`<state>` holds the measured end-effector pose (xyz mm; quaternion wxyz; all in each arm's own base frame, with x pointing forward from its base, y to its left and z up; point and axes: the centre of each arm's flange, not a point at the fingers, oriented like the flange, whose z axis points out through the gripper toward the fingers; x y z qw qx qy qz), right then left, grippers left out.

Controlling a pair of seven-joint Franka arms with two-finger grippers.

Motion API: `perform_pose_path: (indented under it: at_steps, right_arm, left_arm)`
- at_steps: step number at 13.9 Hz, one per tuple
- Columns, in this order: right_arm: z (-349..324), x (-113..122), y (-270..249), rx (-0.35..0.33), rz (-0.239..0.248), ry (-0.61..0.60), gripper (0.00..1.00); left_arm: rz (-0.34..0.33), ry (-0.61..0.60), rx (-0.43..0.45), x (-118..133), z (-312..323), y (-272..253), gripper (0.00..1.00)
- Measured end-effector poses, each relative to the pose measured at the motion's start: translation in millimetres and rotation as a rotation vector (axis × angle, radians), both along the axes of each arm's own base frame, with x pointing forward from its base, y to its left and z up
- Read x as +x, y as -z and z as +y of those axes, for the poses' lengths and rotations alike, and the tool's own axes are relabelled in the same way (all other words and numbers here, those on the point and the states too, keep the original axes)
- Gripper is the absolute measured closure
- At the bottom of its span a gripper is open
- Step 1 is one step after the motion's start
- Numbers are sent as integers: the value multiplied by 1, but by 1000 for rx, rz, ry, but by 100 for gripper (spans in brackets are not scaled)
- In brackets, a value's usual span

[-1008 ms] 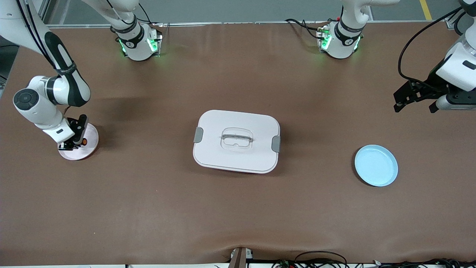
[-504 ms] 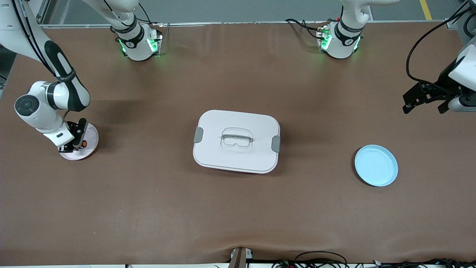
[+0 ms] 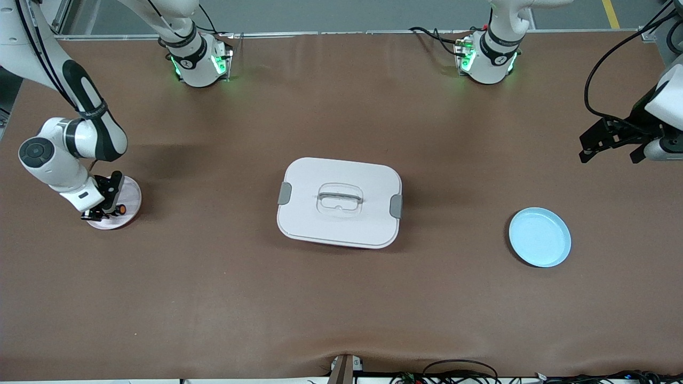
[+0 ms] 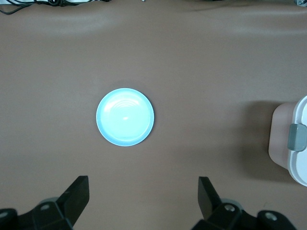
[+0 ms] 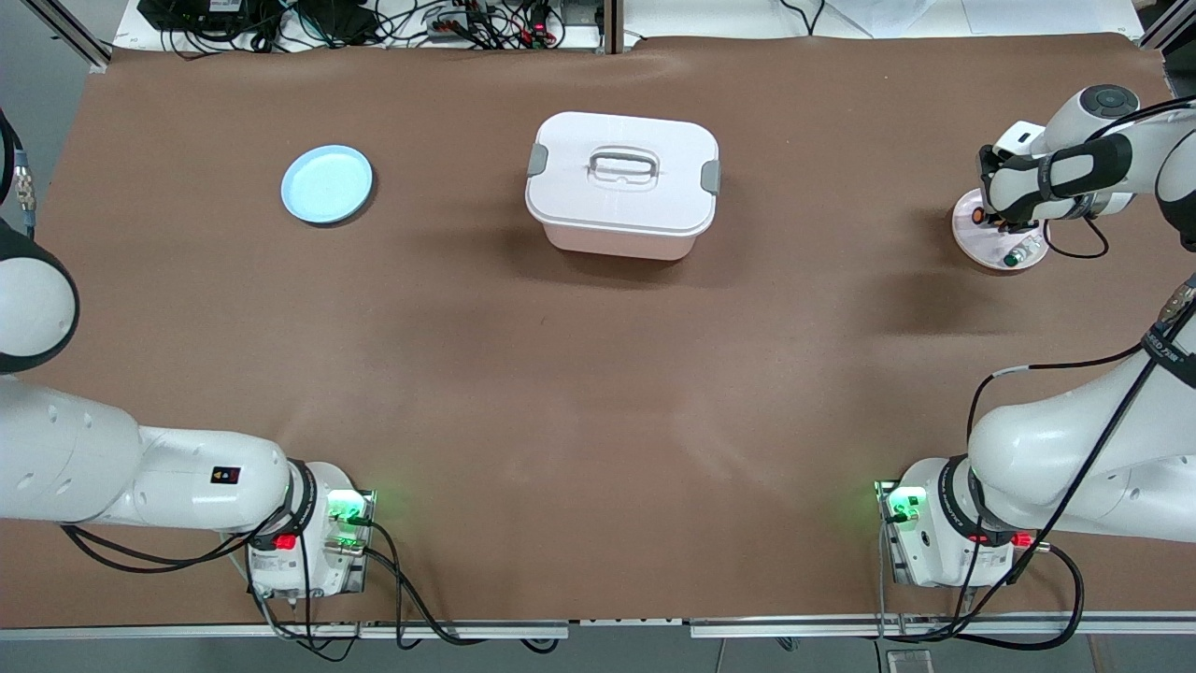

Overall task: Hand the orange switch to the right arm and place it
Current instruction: 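Lower the switch onto the white plate and open the right gripper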

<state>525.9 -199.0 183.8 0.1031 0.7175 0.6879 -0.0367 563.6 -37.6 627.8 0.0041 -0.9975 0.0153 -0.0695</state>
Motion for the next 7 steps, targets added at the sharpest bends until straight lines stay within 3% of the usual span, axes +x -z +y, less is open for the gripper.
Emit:
perform_pose_path:
  at_steps: [3, 7]
  right_arm:
    - [-1, 2, -2, -1, -2, 4, 2]
    - [-6, 6, -11, -8, 32, 62, 0]
  left_arm:
    - [-1, 6, 1, 0, -4, 0, 0]
    - [-3, 6, 0, 0, -4, 0, 0]
